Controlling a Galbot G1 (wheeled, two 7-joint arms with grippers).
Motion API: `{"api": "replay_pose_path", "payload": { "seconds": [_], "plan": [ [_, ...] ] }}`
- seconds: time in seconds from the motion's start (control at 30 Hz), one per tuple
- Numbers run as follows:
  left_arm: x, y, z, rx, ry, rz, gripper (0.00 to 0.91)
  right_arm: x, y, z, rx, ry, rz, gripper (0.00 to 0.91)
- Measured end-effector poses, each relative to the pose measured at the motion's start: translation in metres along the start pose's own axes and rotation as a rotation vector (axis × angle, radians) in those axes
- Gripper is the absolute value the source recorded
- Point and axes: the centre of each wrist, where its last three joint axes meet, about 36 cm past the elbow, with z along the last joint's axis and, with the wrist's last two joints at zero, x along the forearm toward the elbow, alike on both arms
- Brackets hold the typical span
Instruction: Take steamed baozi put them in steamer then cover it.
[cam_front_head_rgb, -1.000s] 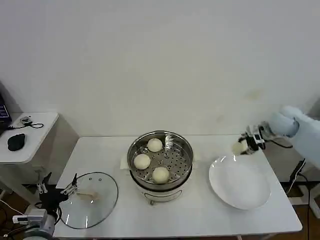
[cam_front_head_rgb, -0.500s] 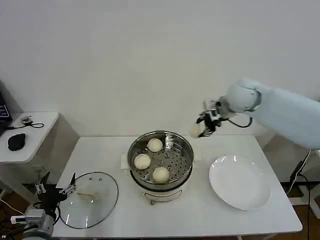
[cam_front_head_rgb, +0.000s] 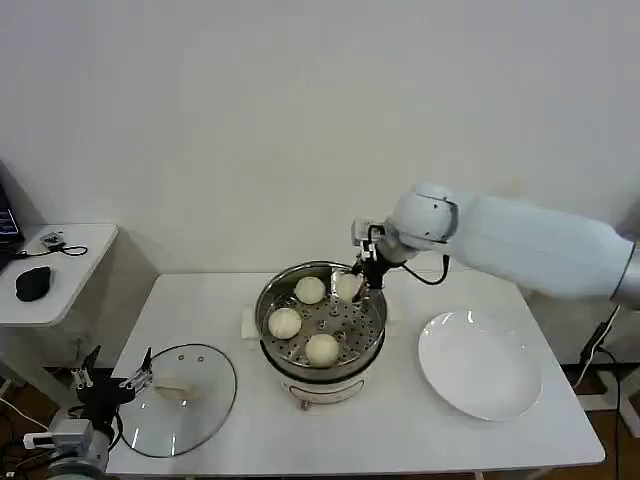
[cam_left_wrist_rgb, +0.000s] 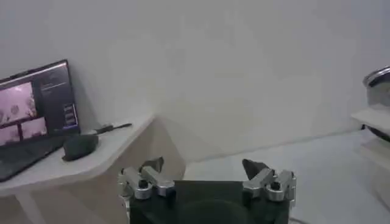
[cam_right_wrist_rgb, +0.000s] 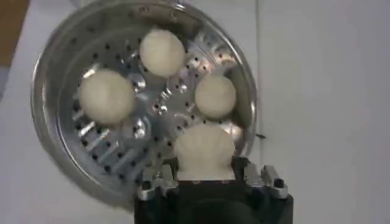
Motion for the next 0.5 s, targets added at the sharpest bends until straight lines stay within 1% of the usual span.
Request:
{"api": "replay_pose_path", "payload": {
  "seconds": [0.23, 0.5],
  "plan": [
    [-0.001, 0.001, 0.0, -0.001, -0.003, -0.003, 0.907, -0.027, 0.01, -0.002, -0.039, 0.022, -0.029, 0.605],
    [-0.001, 0.002, 0.0, -0.002, -0.002, -0.006, 0.907, -0.046, 0.015, -0.002, -0.062, 0.037, -0.039, 0.605]
  ]
}}
